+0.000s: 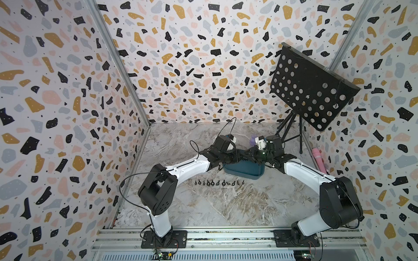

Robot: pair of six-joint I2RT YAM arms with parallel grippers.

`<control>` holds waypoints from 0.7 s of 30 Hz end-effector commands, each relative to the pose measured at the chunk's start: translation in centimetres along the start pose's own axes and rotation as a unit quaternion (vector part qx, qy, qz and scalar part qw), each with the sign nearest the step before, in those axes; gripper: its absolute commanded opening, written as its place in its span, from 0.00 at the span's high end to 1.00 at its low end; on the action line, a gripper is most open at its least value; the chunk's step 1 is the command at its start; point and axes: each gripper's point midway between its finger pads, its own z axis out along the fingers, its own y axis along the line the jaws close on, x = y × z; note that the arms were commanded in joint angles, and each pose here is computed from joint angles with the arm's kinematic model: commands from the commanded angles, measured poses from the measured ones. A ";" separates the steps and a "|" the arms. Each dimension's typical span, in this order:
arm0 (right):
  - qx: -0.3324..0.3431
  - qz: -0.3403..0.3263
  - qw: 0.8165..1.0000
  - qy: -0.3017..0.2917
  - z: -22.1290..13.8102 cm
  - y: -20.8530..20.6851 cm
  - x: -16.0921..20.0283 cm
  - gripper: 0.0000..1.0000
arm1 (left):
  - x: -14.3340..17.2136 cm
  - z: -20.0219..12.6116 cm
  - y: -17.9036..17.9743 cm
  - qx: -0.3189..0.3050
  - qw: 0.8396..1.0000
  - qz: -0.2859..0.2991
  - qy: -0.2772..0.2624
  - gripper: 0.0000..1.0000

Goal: Take out the wing nut from the storage box
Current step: Pick up the wing nut from the storage box.

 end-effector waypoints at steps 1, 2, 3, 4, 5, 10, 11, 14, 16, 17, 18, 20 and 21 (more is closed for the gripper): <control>-0.006 0.005 1.000 0.028 0.2 0.3 1.8 0.91 | -3.4 -1.7 -4.4 0.062 0.996 0.030 -0.057 1.00; -0.007 0.005 1.000 0.029 0.1 0.4 1.8 0.95 | -3.3 -1.7 -4.4 0.061 0.996 0.030 -0.056 1.00; -0.006 0.005 1.000 0.029 0.1 0.3 1.9 0.96 | -3.3 -1.6 -4.3 0.060 0.996 0.029 -0.057 1.00; -0.005 0.004 1.000 0.029 0.1 0.4 1.8 0.97 | -3.3 -1.7 -4.3 0.061 0.996 0.029 -0.057 1.00; -0.005 0.003 1.000 0.029 0.1 0.4 1.8 1.00 | -3.3 -1.7 -4.3 0.061 0.996 0.029 -0.057 1.00; -0.001 -0.006 1.000 0.030 -0.1 0.5 1.8 1.00 | -3.3 -1.9 -4.3 0.059 0.996 0.029 -0.058 0.95; 0.003 -0.009 1.000 0.029 -0.2 0.5 1.8 1.00 | -3.3 -1.9 -4.3 0.059 0.996 0.029 -0.059 0.86; 0.009 -0.022 0.999 0.026 -0.5 0.7 1.6 1.00 | -3.3 -2.4 -4.1 0.052 0.996 0.033 -0.062 0.67; 0.024 -0.028 0.999 0.030 -0.8 0.3 1.9 1.00 | -3.2 -2.8 -3.8 0.045 0.996 0.035 -0.063 0.63; 0.029 -0.033 0.999 0.030 -1.0 0.2 1.9 1.00 | -3.2 -3.0 -3.6 0.041 0.997 0.035 -0.063 0.61; 0.036 -0.037 0.998 0.031 -1.1 0.1 2.0 1.00 | -3.2 -3.3 -3.4 0.038 0.997 0.034 -0.064 0.58; 0.048 -0.048 0.997 0.033 -1.5 -0.3 2.2 1.00 | -3.2 -3.9 -2.8 0.029 0.997 0.033 -0.068 0.51; 0.058 -0.052 0.996 0.035 -1.8 -0.6 2.4 1.00 | -3.2 -4.2 -2.5 0.025 0.997 0.033 -0.069 0.51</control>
